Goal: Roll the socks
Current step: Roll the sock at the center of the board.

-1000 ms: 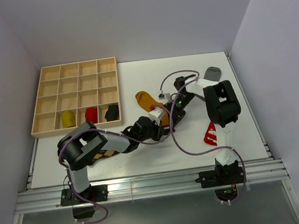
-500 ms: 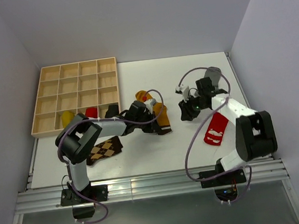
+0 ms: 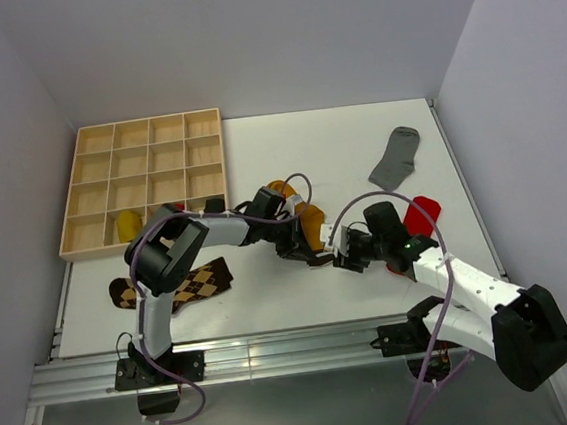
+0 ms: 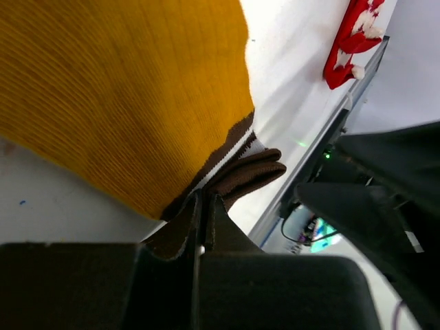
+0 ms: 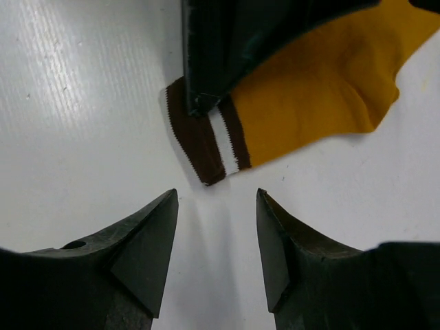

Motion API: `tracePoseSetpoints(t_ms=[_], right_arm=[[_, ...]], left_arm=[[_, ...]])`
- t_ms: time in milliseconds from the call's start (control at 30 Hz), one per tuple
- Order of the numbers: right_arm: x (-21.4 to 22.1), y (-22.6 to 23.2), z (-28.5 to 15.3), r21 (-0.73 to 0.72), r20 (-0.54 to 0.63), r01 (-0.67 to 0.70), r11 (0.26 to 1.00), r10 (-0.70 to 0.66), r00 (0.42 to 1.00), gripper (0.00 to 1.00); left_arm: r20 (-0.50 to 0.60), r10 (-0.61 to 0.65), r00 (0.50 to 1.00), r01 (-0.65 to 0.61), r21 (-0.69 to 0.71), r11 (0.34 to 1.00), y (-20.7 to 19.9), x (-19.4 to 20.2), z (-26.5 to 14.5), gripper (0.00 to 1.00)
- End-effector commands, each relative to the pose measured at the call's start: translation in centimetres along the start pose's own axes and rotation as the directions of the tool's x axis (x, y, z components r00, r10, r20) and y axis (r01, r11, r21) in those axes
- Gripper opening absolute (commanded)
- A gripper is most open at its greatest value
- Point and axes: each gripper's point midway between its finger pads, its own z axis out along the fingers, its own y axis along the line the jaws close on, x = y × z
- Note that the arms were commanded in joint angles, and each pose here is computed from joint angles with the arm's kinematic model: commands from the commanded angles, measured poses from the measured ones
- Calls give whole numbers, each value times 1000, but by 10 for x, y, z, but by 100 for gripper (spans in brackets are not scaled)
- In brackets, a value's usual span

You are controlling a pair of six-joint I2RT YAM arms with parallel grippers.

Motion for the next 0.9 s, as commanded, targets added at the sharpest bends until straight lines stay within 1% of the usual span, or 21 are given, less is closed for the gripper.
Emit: tracePoseSetpoints(t_ms=[0,167,267,333,467,567,700,733,800,833,867], right_arm=[[-15,-9,1,64,40,166,984,-168,985,57],[-8,5,8,54,8,261,964,-261,965,61],[-5,8,16,76,3,313,947,-314,950,61],[0,12,19,62,-20,332,941,-331,943,61],[-2,6,28,103,-49,391,914,-388,920,61],[-6,0,33,140,-46,417,898,-414,909,60],[-5,-3,40,148,-67,439,886,-434,898,60],[-4,-6,42,155,-79,439,885,-432,898,60],[2,-6,47,133,-102,446,885,-435,895,57],[1,-7,48,138,-105,445,885,-434,895,53],[0,-6,49,132,-101,447,885,-437,894,52]], left_arm=[[-114,-180,977,159,-171,972,51,36,5,0],[-135,-204,970,176,-196,965,57,37,8,0],[-145,-205,968,173,-206,963,60,37,10,0],[-148,-210,966,176,-211,961,61,37,10,0],[-156,-211,965,175,-218,960,62,37,10,0],[-160,-205,966,167,-221,961,63,36,11,0],[-171,-205,964,165,-219,962,64,37,11,0],[-173,-203,964,163,-221,962,64,38,12,0],[-178,-198,964,157,-218,963,64,38,11,0],[-182,-198,963,157,-220,963,64,38,11,0],[-182,-194,964,153,-218,964,63,38,11,0]])
